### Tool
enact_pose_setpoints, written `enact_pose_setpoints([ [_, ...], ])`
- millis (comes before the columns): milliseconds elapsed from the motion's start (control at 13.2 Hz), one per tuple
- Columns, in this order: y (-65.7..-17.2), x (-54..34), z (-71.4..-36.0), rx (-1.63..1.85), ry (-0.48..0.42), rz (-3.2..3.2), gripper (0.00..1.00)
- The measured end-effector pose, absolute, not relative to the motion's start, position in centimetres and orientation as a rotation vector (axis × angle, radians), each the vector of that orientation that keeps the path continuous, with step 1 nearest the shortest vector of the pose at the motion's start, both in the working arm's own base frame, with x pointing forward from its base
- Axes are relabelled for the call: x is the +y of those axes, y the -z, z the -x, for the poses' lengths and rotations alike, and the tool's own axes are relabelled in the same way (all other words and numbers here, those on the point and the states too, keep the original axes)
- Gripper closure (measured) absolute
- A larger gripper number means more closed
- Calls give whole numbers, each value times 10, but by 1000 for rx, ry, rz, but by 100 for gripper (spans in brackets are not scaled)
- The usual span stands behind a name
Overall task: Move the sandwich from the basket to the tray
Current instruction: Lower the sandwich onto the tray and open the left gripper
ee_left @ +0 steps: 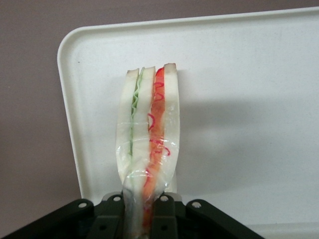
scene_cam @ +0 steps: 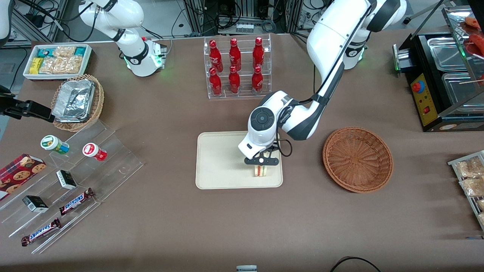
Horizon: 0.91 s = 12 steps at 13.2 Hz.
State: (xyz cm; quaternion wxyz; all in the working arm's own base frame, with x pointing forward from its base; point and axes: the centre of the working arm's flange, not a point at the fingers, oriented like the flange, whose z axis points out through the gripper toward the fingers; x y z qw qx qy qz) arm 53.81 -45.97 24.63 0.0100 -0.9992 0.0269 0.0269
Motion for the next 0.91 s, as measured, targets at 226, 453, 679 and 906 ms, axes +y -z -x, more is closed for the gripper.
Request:
enact_pose_setpoints([
  [226,-235,-473,-532,117,-71,3119,84],
  [453,-232,-479,-528,122,-65,3116,67],
  [679,-234,-479,-531,113,-57,3118,36],
  [906,-243,-479,-538,97,-30,3129,4],
])
